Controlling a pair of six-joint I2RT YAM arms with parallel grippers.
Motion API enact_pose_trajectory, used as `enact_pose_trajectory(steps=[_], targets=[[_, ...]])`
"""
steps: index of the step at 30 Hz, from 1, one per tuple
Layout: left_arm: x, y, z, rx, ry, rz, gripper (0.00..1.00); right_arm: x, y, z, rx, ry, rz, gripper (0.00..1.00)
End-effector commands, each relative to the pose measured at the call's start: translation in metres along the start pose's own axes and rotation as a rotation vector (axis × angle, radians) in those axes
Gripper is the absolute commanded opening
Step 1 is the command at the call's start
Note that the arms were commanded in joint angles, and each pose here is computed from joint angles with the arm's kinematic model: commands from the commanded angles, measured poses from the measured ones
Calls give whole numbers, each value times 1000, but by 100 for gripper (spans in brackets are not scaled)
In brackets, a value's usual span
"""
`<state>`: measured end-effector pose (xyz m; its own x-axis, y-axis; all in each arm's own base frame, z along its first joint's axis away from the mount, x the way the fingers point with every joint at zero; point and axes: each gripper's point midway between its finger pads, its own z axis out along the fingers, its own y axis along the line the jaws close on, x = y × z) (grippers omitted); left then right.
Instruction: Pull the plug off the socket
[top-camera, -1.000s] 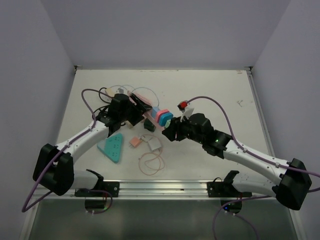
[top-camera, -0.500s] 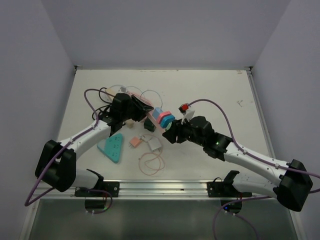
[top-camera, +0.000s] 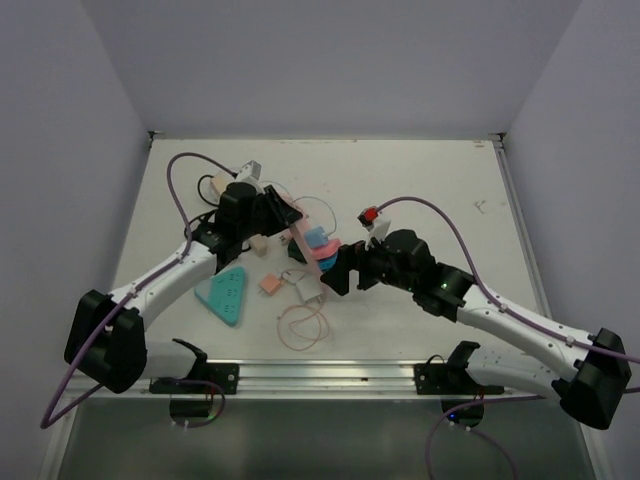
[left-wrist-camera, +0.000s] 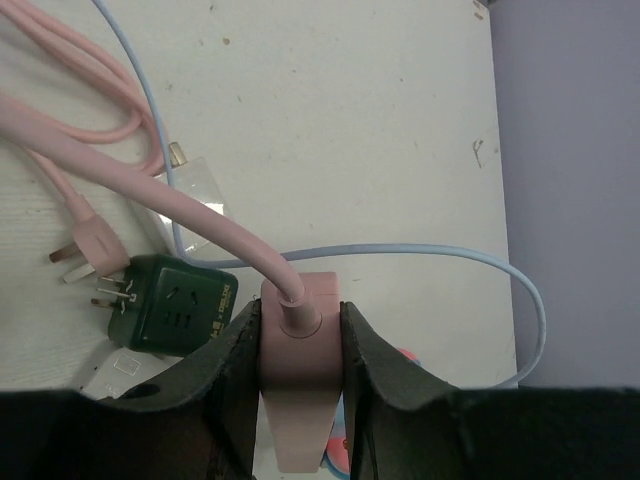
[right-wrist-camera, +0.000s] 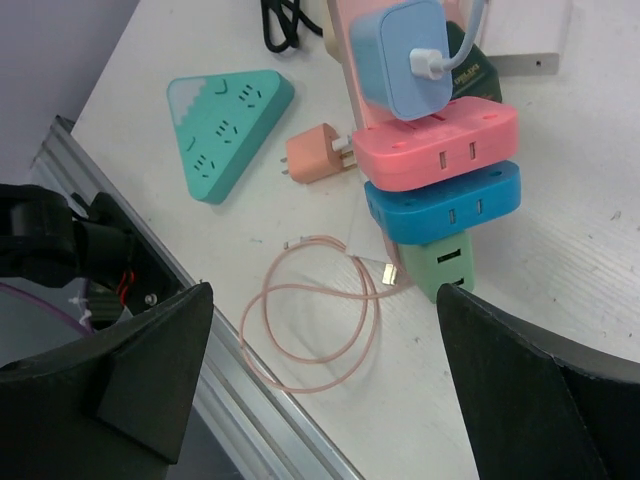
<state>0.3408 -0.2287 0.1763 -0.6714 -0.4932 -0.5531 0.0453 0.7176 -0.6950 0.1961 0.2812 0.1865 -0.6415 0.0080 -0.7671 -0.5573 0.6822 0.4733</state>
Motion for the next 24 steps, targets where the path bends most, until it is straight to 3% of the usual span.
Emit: enact_pose_trajectory(steps=[1, 8, 15, 24], targets=[[-52, -71, -33, 228, -158, 162, 0, -24, 14, -12, -10, -24, -34, 97], [-44, -90, -48, 330, -118, 278, 0, -53, 5, 0, 91, -72, -70, 94], [-36, -91, -59, 352, -89, 302, 0, -69, -4, 14, 146, -74, -125, 93], [-34, -93, -67, 357, -93, 303, 0, -70, 19, 36, 29, -39, -138, 74]])
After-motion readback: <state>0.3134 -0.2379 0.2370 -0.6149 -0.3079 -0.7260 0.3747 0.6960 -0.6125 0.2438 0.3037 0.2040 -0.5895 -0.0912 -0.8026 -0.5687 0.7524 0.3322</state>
